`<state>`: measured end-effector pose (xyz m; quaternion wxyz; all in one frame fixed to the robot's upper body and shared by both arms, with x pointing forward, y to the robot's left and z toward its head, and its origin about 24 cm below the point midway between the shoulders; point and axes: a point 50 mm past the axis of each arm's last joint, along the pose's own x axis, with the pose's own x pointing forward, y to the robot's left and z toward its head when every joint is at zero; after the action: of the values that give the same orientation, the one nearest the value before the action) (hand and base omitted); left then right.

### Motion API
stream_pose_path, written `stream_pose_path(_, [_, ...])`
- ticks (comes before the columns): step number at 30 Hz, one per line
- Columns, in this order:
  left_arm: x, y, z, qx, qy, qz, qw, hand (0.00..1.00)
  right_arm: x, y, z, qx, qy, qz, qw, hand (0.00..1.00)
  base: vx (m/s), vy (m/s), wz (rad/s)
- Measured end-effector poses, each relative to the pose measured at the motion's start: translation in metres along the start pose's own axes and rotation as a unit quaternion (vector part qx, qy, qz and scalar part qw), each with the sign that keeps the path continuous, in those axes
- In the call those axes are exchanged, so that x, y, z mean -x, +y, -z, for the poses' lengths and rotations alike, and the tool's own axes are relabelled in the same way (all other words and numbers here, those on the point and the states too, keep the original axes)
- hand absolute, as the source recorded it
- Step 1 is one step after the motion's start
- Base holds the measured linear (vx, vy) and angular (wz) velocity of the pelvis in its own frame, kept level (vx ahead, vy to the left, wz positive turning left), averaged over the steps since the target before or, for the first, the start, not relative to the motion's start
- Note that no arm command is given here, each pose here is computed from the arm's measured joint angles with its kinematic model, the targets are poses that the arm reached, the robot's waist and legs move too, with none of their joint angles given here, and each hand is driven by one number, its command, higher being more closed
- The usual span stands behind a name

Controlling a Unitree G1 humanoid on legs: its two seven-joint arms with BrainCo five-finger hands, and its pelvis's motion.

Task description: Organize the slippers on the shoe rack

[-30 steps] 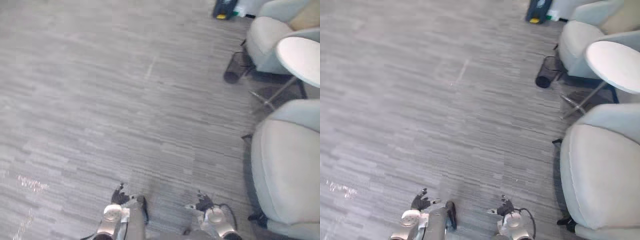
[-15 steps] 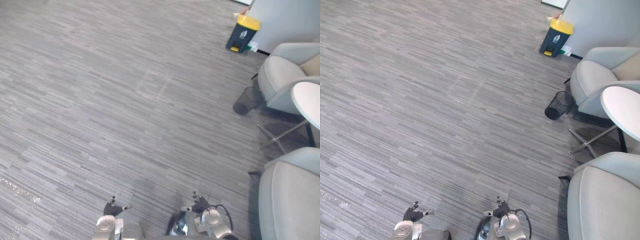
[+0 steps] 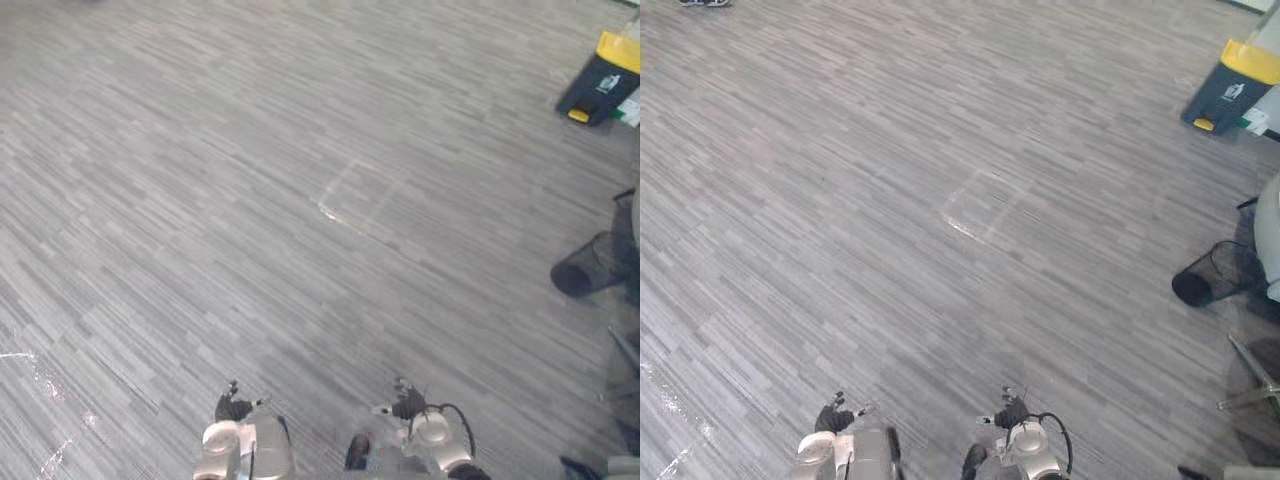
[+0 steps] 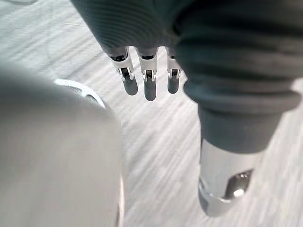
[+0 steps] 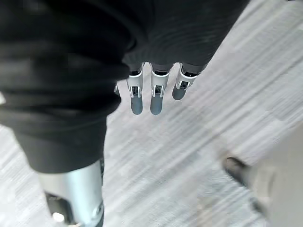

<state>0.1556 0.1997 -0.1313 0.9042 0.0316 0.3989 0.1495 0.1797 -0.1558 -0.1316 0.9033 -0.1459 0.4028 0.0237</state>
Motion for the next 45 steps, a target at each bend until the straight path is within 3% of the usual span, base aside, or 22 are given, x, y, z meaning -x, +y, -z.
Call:
stream_pose_path(7, [-0.005,0.014,-0.008,-0.007,-0.007,-0.015,1.000,0.00,0.001,0.015,-0.003,0.004,-0.003,-0.019,1.000,0.00,0.45,0.253,0.00])
stream_pose_path(14, [0.001,0.028,0.020,-0.046,0.048,-0.024,0.997,0.00,0.005,0.021,0.008,0.000,0.010,-0.037,0.999,0.00,0.39,0.150,-0.11])
stream_pose_path(29, [0.010,-0.011,0.034,-0.020,0.072,0.027,0.997,0.00,0.004,-0.002,0.016,-0.002,0.024,-0.008,1.000,0.00,0.51,-0.103,0.10])
stream_pose_path(37, [0.002,-0.005,0.006,0.001,0.014,0.015,1.000,0.00,0.003,0.003,0.017,-0.018,0.036,-0.010,0.999,0.00,0.46,0.090,-0.51])
stream_pose_path(45, [0.000,0.002,0.009,-0.007,0.025,0.010,1.000,0.00,0.009,0.020,0.029,-0.012,0.054,-0.032,0.998,0.00,0.44,0.298,-0.68])
